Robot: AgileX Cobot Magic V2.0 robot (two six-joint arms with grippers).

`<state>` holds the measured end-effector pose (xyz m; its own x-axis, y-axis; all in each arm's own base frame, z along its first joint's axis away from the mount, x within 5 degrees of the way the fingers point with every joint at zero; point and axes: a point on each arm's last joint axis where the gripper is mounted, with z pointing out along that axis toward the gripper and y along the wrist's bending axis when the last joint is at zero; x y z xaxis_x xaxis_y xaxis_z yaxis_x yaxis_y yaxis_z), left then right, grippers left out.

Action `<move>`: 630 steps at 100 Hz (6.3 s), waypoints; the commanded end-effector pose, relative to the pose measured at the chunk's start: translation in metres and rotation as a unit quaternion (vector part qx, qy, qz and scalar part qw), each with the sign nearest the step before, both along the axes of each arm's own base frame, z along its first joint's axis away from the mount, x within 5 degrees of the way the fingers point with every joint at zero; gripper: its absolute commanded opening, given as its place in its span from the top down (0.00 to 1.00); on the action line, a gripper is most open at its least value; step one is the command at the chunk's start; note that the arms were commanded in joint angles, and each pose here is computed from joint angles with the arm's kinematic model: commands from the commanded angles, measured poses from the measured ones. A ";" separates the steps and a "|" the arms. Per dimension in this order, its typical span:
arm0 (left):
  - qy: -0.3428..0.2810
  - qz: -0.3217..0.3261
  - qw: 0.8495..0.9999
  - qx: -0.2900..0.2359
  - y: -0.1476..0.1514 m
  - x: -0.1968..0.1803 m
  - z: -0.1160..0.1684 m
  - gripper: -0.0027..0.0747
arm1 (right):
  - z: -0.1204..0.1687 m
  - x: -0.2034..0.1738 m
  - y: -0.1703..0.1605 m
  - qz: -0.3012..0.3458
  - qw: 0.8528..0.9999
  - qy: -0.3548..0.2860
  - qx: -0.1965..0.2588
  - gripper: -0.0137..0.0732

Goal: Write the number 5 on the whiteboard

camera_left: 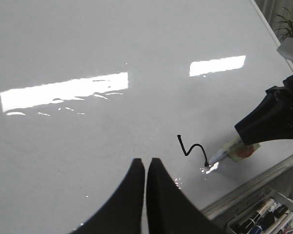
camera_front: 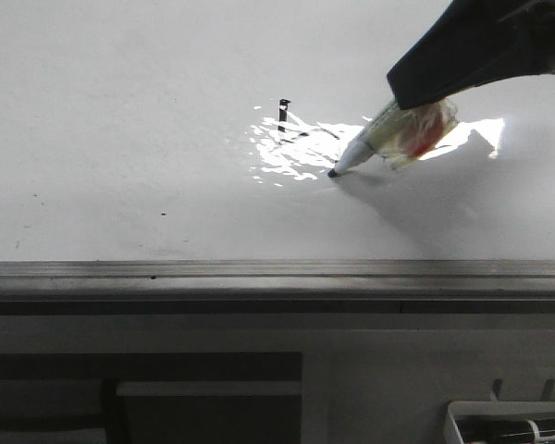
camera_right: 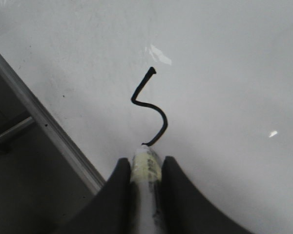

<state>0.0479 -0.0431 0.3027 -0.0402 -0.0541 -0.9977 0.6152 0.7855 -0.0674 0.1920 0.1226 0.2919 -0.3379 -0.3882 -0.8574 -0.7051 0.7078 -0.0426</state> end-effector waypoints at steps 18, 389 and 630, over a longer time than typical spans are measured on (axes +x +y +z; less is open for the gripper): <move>-0.016 0.013 0.999 -0.031 0.002 0.001 0.012 0.99 | -0.005 0.006 0.030 0.016 1.000 -0.024 0.000 0.89; 0.140 -0.330 0.906 0.226 -0.145 0.094 0.000 0.99 | 0.059 -0.064 0.059 0.300 0.947 -0.108 -0.033 0.89; 0.316 0.143 0.937 0.026 -0.150 0.166 -0.064 0.30 | 0.075 -0.053 -0.010 0.103 0.990 -0.091 0.040 0.91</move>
<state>0.1957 -0.2127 0.2391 -0.6793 -0.0368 -0.7329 0.3858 0.8316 -0.3994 0.1377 0.1142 0.3534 -0.1149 -0.4209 -0.8998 -0.8426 0.5210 -0.1361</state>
